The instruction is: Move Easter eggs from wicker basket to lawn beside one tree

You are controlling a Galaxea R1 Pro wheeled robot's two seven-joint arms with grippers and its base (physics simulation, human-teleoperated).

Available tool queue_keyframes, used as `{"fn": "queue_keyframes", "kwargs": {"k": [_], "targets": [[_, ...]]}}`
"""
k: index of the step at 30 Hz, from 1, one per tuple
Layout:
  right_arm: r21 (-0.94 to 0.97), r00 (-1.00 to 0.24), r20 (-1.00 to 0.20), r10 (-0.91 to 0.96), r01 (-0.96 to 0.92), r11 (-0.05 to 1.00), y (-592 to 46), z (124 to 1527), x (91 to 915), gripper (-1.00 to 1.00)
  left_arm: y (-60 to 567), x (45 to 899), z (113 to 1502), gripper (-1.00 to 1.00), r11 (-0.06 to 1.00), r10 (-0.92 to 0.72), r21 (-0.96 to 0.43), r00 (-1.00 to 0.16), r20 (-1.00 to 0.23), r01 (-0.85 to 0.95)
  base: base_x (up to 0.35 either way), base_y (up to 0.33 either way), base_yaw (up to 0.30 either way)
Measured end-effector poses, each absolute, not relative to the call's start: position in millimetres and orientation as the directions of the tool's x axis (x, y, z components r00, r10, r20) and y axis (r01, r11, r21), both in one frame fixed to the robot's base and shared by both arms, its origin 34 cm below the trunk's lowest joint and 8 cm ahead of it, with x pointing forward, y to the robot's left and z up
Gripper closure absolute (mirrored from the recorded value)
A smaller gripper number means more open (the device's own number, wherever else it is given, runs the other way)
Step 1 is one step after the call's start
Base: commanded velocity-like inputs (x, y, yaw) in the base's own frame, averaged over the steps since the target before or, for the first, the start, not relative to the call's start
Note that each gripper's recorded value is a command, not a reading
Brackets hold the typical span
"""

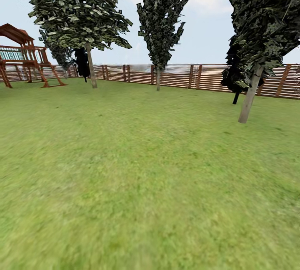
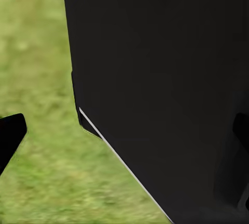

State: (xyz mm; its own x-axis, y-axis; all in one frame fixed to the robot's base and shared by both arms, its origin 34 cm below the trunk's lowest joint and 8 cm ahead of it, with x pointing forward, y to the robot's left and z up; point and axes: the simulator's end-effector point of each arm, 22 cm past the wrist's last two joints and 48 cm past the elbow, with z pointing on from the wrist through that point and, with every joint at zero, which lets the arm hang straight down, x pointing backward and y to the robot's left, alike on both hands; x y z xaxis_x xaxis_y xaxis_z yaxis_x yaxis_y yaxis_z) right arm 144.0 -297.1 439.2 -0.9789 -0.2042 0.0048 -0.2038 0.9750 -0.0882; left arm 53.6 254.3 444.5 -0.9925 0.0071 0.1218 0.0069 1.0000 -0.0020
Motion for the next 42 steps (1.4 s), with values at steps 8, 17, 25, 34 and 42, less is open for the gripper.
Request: {"fn": "queue_keyframes", "kwargs": {"k": [8, 17, 25, 34, 42], "targets": [[-0.088, -0.979, 0.005, -0.203, -0.203, 0.975, -297.3, 439.2, 144.0, -1.0, 254.3, 53.4, 444.5, -1.0, 1.0, 0.007, -0.002, -0.992, 0.122, 0.007, 0.326, 0.0, -0.258], [-0.089, -0.979, 0.005, -0.204, -0.203, 0.975, -297.6, 439.2, 144.1, -1.0, 254.3, 53.4, 444.5, -1.0, 1.0, 0.007, -0.002, -0.992, 0.122, 0.007, 0.326, 0.0, -0.089], [-0.089, -0.98, 0.005, -0.201, -0.201, 0.976, -297.3, 439.2, 143.9, -1.0, 254.3, 53.6, 444.5, -1.0, 1.0, 0.007, -0.002, -0.993, 0.122, 0.007, 0.326, 0.0, -0.122], [-0.089, -0.98, 0.005, -0.2, -0.2, 0.976, -297.3, 439.2, 144.0, -1.0, 254.3, 53.4, 444.5, -1.0, 1.0, 0.007, -0.002, -0.992, 0.122, 0.007, 0.326, 0.0, -0.074], [-0.089, -0.98, 0.005, -0.199, -0.199, 0.976, -297.3, 439.2, 143.9, -1.0, 254.3, 53.8, 444.5, -1.0, 1.0, 0.007, -0.002, -0.993, 0.121, 0.007, 0.326, 0.0, -0.001]]}}
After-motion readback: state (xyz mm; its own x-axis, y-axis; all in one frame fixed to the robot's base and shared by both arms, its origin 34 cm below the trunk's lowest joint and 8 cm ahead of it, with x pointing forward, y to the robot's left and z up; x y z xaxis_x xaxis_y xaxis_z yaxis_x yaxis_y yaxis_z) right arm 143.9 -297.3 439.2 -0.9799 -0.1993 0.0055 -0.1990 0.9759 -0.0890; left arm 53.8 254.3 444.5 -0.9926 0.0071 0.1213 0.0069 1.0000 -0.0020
